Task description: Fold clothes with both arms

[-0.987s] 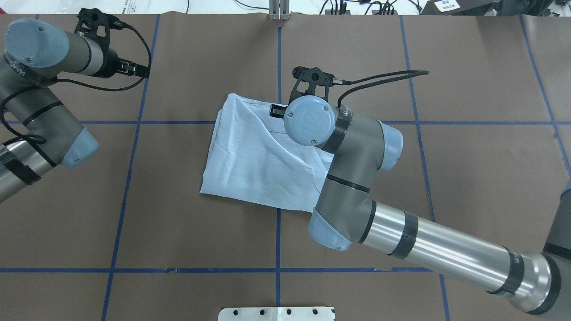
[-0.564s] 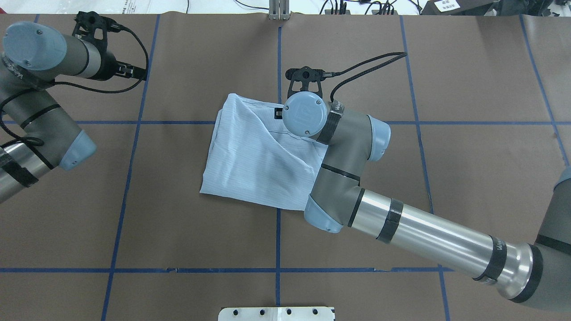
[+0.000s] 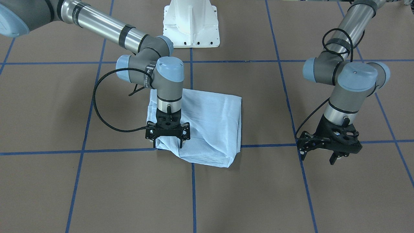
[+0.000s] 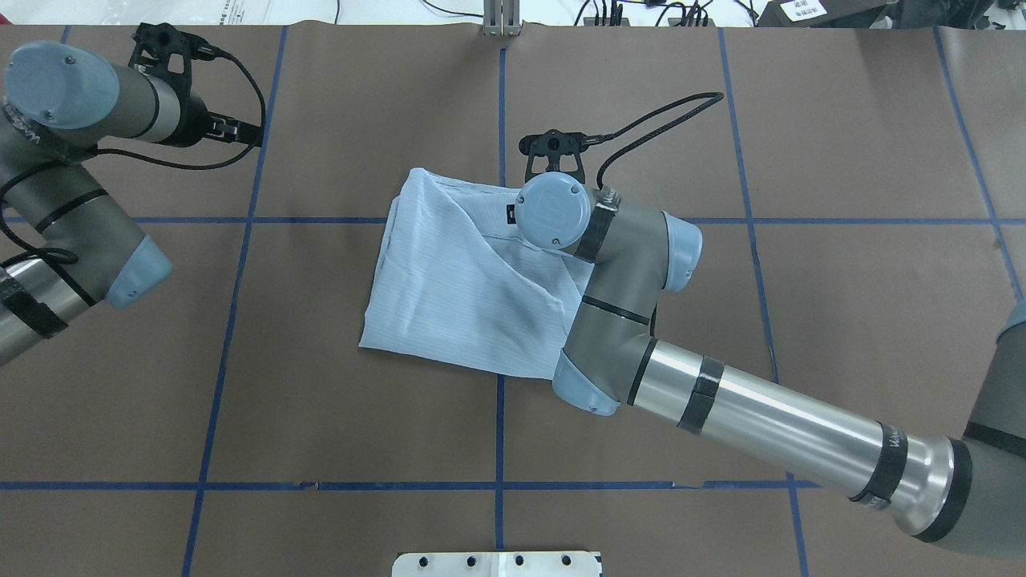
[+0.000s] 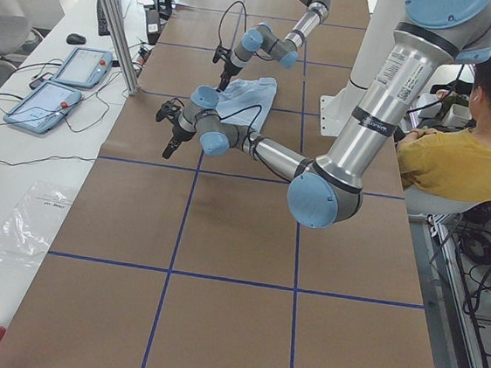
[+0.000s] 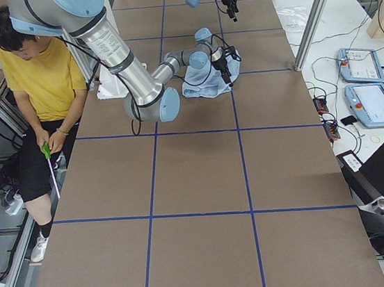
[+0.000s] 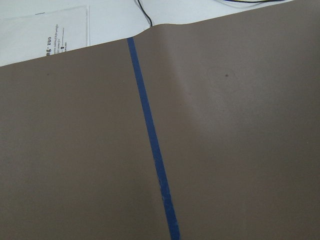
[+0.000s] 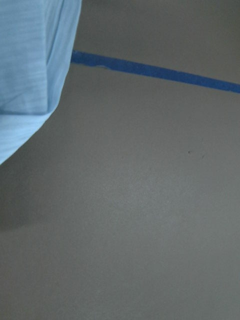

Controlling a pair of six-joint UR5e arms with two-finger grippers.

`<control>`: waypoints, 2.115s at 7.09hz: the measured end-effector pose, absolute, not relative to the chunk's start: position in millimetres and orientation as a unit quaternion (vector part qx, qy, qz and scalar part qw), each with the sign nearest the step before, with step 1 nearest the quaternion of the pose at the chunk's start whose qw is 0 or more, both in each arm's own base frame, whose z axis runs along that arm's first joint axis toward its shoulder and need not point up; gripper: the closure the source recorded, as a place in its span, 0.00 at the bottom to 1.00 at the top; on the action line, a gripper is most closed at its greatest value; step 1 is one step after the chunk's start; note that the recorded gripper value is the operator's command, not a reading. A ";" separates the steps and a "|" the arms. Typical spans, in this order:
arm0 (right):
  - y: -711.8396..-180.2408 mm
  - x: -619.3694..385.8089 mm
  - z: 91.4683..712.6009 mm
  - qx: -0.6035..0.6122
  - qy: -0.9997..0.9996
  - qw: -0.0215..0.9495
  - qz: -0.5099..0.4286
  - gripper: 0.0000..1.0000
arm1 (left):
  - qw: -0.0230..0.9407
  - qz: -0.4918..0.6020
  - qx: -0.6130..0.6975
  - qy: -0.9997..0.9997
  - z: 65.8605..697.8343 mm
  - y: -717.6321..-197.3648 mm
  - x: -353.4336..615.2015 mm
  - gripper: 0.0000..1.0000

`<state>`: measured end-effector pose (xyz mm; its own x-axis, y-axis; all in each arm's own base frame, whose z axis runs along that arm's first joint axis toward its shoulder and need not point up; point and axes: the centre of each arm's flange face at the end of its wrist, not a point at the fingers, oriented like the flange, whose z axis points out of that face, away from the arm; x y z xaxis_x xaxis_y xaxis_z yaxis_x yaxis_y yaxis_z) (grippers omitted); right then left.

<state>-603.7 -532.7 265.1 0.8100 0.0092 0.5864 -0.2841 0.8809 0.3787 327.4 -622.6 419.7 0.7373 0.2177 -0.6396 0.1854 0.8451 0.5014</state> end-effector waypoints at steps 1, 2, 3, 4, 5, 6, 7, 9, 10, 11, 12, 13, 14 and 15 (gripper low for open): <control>-536.7 -600.4 268.6 0.235 -0.287 0.926 0.062 0.00 | 0.889 0.009 0.278 0.362 419.7 -622.5 327.6 0.00; -544.5 -593.0 273.1 0.241 -0.275 0.930 0.046 0.00 | 0.889 0.009 0.278 0.363 419.6 -622.5 327.7 0.00; -557.9 -578.9 281.2 0.248 -0.260 0.933 0.030 0.00 | 0.889 0.009 0.279 0.363 419.2 -622.4 327.7 0.00; -577.0 -557.2 293.0 0.256 -0.241 0.936 0.013 0.00 | 0.888 0.009 0.281 0.365 418.5 -622.3 327.6 0.00; -596.7 -533.2 304.2 0.259 -0.229 0.938 0.005 0.00 | 0.887 0.007 0.281 0.367 417.9 -622.2 327.5 0.00; -614.0 -511.5 308.4 0.254 -0.230 0.939 0.004 0.00 | 0.886 0.003 0.280 0.368 417.2 -622.1 327.4 0.00; -627.0 -493.9 304.8 0.245 -0.251 0.936 0.007 0.00 | 0.886 0.002 0.280 0.369 416.1 -621.8 327.3 0.00; -642.2 -456.7 292.5 0.215 -0.318 0.923 0.006 0.00 | 0.882 0.007 0.283 0.376 409.2 -615.5 323.1 0.00; -644.4 -424.2 297.8 0.198 -0.342 0.919 0.008 0.00 | 0.880 0.019 0.281 0.383 406.5 -602.8 314.8 0.00; -642.6 -378.7 312.9 0.179 -0.360 0.915 0.010 0.00 | 0.879 0.043 0.279 0.384 405.2 -583.1 299.7 0.00; -637.7 -329.1 328.0 0.167 -0.363 0.917 0.001 0.00 | 0.882 0.073 0.282 0.370 402.6 -564.0 276.0 0.00; -629.7 -281.3 338.4 0.162 -0.351 0.922 -0.020 0.00 | 0.887 0.101 0.288 0.345 400.3 -549.0 243.3 0.00; -619.0 -233.2 349.3 0.156 -0.337 0.927 -0.043 0.00 | 0.892 0.130 0.295 0.316 404.4 -538.9 202.8 0.00; -607.1 -182.6 366.7 0.149 -0.328 0.930 -0.067 0.00 | 0.895 0.161 0.301 0.288 418.1 -533.5 155.4 0.00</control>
